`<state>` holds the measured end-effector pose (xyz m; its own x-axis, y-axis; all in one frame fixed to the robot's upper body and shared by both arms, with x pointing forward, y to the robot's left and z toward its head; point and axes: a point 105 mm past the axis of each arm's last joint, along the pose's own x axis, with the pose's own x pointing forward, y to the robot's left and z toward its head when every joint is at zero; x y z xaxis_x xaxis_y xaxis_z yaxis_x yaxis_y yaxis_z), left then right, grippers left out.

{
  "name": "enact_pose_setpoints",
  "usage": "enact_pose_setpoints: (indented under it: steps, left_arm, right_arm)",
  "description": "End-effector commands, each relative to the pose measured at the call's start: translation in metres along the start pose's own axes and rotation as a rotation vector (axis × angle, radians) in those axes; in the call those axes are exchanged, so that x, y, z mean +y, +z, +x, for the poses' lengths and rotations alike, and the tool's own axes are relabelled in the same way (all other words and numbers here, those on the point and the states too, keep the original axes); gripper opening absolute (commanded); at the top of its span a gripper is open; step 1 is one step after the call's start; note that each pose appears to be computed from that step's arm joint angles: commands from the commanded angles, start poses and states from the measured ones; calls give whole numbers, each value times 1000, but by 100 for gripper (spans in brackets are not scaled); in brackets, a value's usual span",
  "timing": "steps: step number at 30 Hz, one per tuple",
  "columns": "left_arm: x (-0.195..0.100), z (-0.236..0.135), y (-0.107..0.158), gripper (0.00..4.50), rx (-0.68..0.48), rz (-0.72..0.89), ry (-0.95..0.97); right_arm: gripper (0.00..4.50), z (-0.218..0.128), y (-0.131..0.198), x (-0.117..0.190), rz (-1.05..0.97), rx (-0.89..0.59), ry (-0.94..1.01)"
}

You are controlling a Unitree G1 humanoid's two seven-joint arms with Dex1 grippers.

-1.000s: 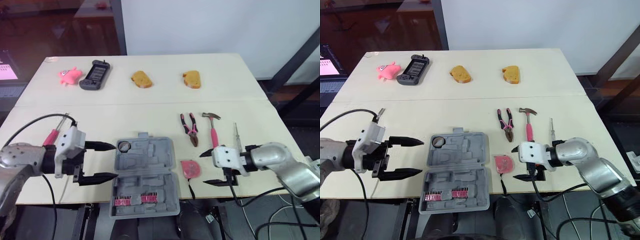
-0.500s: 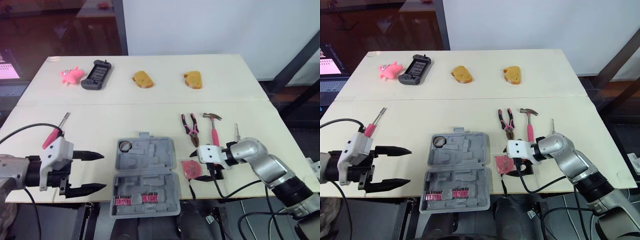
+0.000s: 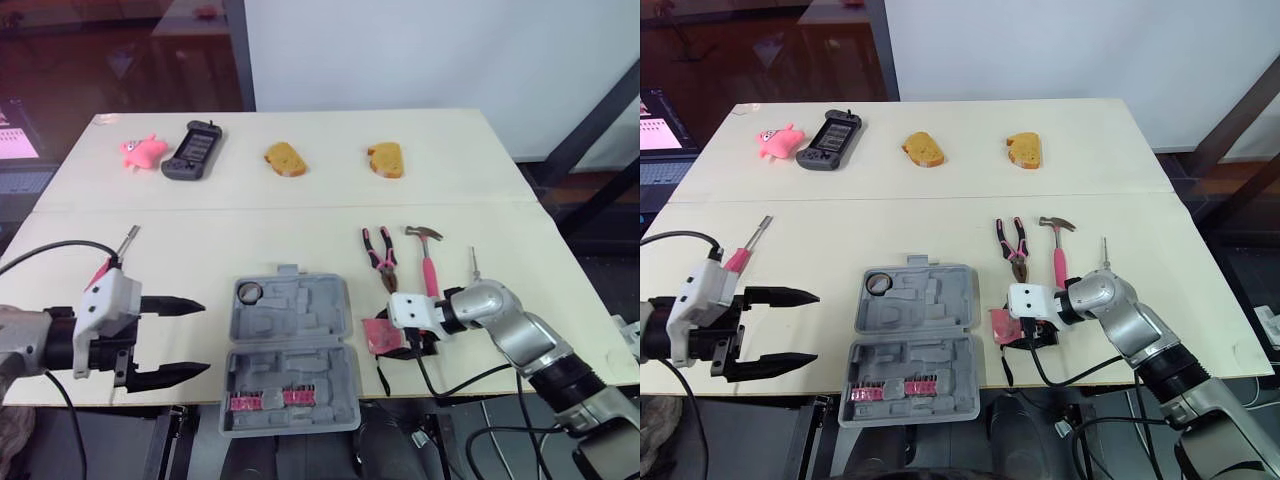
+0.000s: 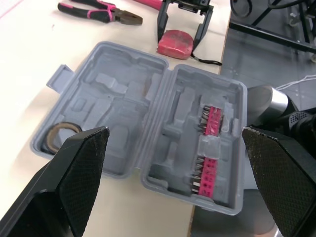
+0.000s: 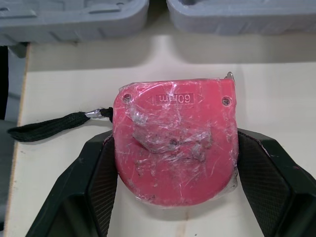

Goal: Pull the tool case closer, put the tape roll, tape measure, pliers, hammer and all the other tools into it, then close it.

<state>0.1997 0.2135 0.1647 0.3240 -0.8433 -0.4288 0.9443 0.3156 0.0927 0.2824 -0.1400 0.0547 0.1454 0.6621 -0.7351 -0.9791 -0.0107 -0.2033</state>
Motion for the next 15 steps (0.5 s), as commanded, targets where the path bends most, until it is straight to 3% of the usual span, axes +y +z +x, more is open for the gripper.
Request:
enact_pose_setpoints:
  steps: [1, 6, 8, 15]
  left_arm:
    - [3, -3, 4, 450, -14, 50, 23]
    - [5, -5, -9, 450, -11, 42, 69]
    - [4, -6, -15, 450, -7, 41, 89]
    - [0, -8, -30, 450, -12, 34, 164]
  right_arm:
    - [298, -21, 22, -17, -3, -35, -64]
    - [298, -36, 70, -30, -75, -67, -90]
    - [298, -36, 81, -30, -130, 12, -78]
    - [298, -20, 116, -42, -24, 154, 18]
